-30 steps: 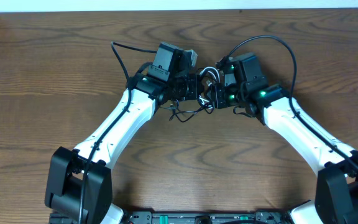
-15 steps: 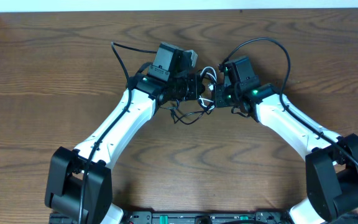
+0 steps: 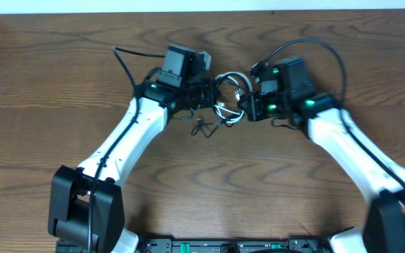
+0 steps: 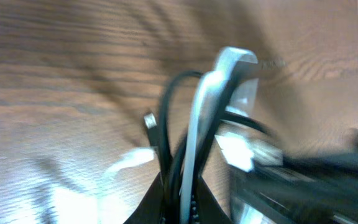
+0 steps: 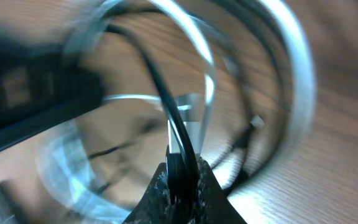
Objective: Untangle cables
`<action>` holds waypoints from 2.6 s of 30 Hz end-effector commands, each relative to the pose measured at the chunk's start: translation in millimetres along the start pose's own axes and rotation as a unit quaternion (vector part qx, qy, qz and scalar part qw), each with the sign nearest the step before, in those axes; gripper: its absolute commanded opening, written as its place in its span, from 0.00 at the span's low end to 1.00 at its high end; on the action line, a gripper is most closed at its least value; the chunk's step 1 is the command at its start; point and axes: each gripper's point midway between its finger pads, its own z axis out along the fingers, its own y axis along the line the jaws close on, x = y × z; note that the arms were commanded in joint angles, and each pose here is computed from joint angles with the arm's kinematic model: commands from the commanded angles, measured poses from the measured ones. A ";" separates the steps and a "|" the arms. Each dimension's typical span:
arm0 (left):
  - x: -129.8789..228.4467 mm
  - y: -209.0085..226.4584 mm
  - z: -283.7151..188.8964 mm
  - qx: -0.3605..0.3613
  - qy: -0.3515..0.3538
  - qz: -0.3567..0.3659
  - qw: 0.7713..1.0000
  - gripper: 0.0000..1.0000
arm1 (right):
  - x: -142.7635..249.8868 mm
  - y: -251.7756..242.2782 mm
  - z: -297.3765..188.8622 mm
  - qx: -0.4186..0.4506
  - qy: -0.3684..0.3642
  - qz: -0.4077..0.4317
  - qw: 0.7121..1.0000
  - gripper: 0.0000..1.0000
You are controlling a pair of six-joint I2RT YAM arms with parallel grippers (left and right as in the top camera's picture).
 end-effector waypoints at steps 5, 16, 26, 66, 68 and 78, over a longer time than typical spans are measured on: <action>-26.9 27.2 -19.3 -0.016 -0.039 -0.027 0.999 0.08 | 14.5 72.8 -58.5 -0.216 0.003 -0.124 0.969 0.01; -42.8 -3.2 -34.2 0.075 -0.060 0.036 0.995 0.08 | 46.5 -50.9 -36.9 0.122 0.067 0.153 0.978 0.01; -60.5 -48.9 -78.6 0.140 -0.119 0.082 0.980 0.07 | 52.4 -82.1 -34.4 0.201 0.060 0.200 0.957 0.51; -1.5 -21.5 -67.1 0.012 -0.036 -0.112 0.993 0.07 | -30.9 3.4 38.4 0.107 -0.083 -0.036 0.990 0.19; -1.3 -21.5 -67.1 0.012 -0.035 -0.112 0.993 0.07 | -25.1 2.3 45.8 0.108 -0.072 -0.035 0.991 0.17; -4.5 -15.1 -67.4 -0.006 -0.046 -0.102 0.994 0.07 | -16.9 39.7 47.8 -0.020 -0.041 -0.048 0.998 0.01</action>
